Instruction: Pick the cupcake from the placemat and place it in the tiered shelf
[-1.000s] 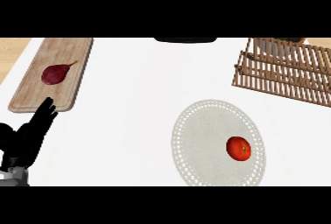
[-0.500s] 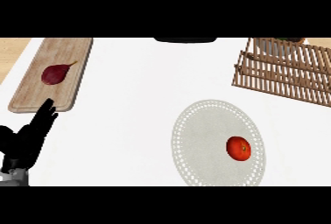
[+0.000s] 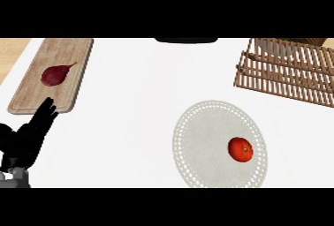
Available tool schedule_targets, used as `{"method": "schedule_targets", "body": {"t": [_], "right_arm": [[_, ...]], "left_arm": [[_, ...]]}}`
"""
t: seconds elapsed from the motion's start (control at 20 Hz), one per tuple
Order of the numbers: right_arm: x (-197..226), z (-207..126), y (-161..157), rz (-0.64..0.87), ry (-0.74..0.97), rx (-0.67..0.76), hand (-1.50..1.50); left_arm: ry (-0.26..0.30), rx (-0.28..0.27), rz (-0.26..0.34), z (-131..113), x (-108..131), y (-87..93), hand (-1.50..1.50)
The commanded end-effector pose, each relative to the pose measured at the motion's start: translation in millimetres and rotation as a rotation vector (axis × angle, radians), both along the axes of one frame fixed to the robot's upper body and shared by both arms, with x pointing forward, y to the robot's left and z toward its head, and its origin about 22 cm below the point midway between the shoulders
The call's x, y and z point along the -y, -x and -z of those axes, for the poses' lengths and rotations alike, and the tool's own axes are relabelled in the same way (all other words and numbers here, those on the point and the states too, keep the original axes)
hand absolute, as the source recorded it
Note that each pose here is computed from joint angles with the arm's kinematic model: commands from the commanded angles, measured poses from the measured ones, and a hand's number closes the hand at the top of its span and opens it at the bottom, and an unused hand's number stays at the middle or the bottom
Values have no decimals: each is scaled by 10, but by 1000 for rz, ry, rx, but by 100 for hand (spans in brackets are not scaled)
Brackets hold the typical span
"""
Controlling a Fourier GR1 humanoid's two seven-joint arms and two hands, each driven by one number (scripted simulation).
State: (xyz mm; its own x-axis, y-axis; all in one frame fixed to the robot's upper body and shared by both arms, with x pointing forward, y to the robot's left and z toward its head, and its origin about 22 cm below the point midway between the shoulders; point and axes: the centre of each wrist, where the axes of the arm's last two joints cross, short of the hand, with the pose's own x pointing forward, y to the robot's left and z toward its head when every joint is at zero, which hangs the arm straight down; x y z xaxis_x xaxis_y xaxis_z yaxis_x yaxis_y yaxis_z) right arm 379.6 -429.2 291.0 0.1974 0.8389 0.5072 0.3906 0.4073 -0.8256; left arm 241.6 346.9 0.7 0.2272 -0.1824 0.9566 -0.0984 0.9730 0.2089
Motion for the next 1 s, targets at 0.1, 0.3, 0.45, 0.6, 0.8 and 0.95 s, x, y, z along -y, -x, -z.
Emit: {"method": "schedule_targets", "body": {"t": [0.1,0.3,0.45,0.6,0.8,0.95], "right_arm": [[150,87,-14,-37,-177,46,-150],[225,-86,39,-52,-349,61,-150],[390,-259,158,-91,-410,107,-150],[510,-427,298,-116,-484,153,-150],[901,-627,739,-137,-523,232,-150],[1147,-985,1117,-90,-568,278,-150]], "left_arm": [[6,-10,7,-9,-71,204,0],[18,-12,-20,125,45,197,0],[-8,-22,-33,178,28,87,0],[-1,-12,-18,108,72,118,0],[4,-6,-25,-17,-51,126,0],[-2,4,-22,-45,-111,220,0]]}}
